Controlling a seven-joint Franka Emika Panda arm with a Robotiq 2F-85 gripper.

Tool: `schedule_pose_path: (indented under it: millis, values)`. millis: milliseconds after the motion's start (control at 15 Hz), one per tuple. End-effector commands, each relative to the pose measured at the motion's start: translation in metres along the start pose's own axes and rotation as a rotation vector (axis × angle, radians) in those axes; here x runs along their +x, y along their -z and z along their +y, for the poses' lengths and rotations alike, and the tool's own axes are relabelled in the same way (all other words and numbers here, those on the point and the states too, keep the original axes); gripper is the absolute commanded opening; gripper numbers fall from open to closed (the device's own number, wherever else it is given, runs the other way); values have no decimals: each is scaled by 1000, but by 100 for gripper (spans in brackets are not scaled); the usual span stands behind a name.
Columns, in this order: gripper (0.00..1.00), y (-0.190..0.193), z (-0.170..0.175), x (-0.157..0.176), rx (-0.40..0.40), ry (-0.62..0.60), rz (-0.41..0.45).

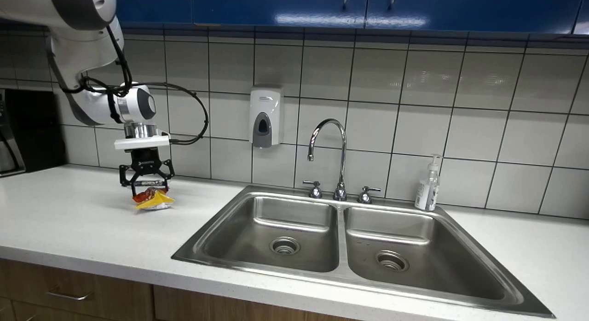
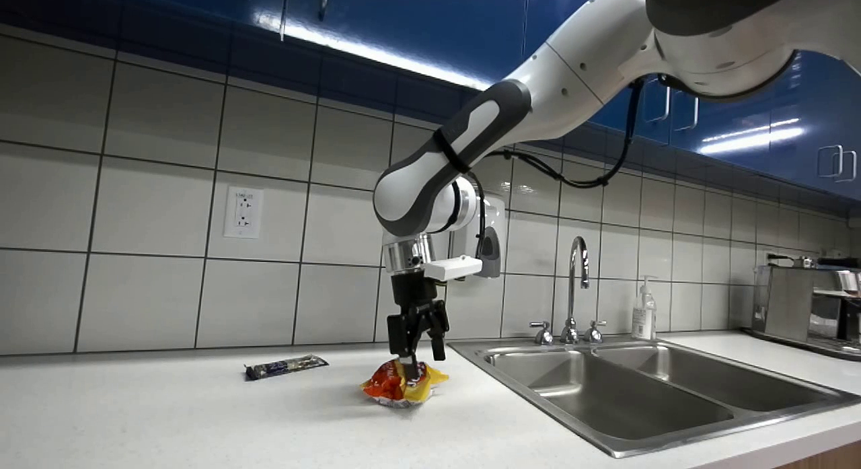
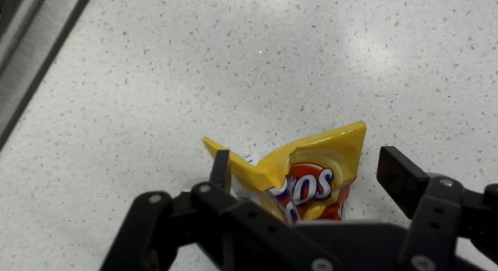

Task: Put the orange and yellow packet in the sink on the left.

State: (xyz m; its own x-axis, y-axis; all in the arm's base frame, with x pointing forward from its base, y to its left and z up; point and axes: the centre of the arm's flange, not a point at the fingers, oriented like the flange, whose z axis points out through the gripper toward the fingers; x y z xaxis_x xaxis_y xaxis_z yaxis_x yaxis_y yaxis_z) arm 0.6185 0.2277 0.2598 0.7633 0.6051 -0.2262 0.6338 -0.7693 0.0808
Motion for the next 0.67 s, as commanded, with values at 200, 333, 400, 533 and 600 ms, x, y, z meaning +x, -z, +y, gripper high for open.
schedule_pose_path:
  millis: [200, 333, 400, 533, 600]
  values:
    - [53, -2, 7, 11, -6, 5, -24]
    - [37, -5, 7, 12, -5, 5, -26]
    - [28, -5, 7, 13, -6, 6, -26]
    - [13, -5, 7, 13, -6, 8, -23]
    - [6, -5, 7, 13, -8, 10, -23]
